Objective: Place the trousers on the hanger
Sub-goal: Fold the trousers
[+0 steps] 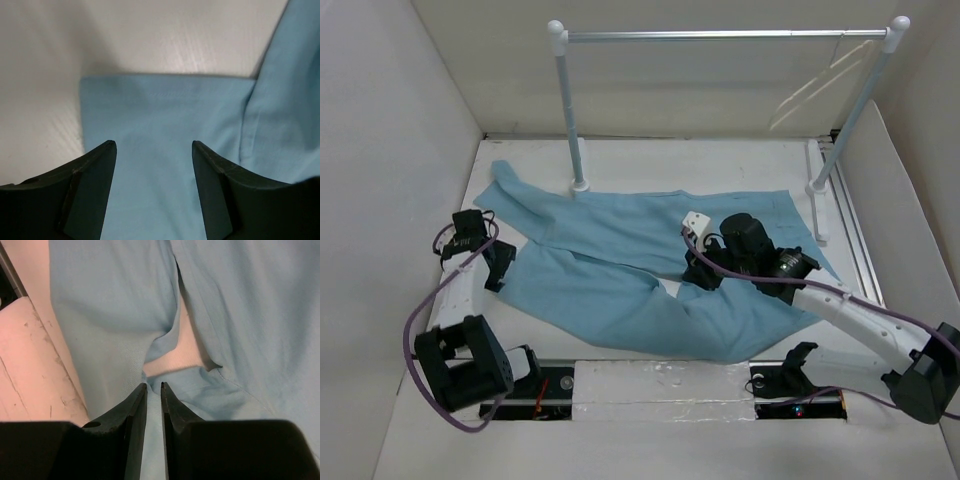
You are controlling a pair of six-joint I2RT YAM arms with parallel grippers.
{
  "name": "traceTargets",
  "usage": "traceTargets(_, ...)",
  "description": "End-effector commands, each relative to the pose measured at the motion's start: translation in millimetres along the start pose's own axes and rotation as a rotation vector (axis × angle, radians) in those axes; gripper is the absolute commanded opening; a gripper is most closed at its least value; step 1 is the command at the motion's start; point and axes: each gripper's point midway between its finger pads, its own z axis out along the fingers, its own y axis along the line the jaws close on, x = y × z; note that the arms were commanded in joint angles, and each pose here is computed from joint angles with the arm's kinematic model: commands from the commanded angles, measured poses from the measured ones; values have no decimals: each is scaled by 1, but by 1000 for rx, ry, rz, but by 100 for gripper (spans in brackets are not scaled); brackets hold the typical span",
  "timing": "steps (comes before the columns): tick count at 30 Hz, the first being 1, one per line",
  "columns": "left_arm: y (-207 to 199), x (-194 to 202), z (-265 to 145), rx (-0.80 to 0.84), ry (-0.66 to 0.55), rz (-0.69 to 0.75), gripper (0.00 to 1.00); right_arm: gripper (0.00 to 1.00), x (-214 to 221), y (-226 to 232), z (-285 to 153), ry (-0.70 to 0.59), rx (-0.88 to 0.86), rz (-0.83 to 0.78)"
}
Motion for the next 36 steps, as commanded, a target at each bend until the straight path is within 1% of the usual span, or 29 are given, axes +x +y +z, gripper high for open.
traceTargets(1,-48,-39,11,90,-83,-70,57,23,-3,5,-9,-32,-24,-32)
traceTargets(3,-72,-62,12,123,-130,-108,57,23,7,3,-9,-14,-22,-16)
traceTargets(4,-74,-66,26,90,-133,-114,56,24,9,4,-10,-16,-25,-13)
traceTargets(6,-96,-86,30,113,-173,-140,56,25,16,5,-9,-7,-27,-1)
traceTargets(7,-96,-85,49,68,-154,-140,55,26,16,5,-9,-8,-25,5)
traceTargets(8,-103,-87,54,60,-159,-131,55,28,17,5,-8,-7,-24,13)
traceTargets(9,-112,-101,67,29,-186,-121,55,29,19,4,-7,-4,-21,16)
traceTargets(10,-120,-99,74,0,-199,-87,55,32,20,4,-6,1,-20,19)
traceTargets(11,-119,-99,78,-53,-199,-60,54,33,22,0,-4,13,-9,31)
traceTargets(12,-127,-115,93,-102,-233,-46,54,33,24,-2,-2,24,-2,35)
traceTargets(14,-129,-112,107,-164,-210,-13,53,33,26,-5,3,50,5,46)
traceTargets(15,-138,-119,120,-179,-218,-8,53,33,27,-7,4,60,16,50)
traceTargets(16,-141,-122,125,-187,-220,9,52,33,24,-8,5,60,14,57)
traceTargets(18,-153,-127,135,-172,-221,11,52,33,25,-9,10,69,22,79)
traceTargets(21,-159,-128,145,-169,-214,20,48,33,20,-5,15,59,15,94)
traceTargets(23,-157,-127,148,-184,-207,28,44,33,18,-7,16,62,23,95)
traceTargets(24,-155,-126,152,-195,-205,35,38,33,17,-9,16,64,33,92)
traceTargets(25,-153,-125,153,-205,-203,39,18,33,15,-11,16,62,41,88)
traceTargets(26,-150,-123,153,-216,-197,43,5,33,14,-12,15,62,45,82)
traceTargets(27,-142,-126,153,-238,-200,35,0,33,8,-13,13,52,55,75)
traceTargets(29,-132,-125,148,-267,-206,43,0,33,7,-15,10,55,64,62)
traceTargets(31,-111,-135,134,-305,-242,24,0,33,7,-21,8,53,88,56)
traceTargets(36,-61,-137,99,-393,-308,31,0,33,10,-41,0,44,144,66)
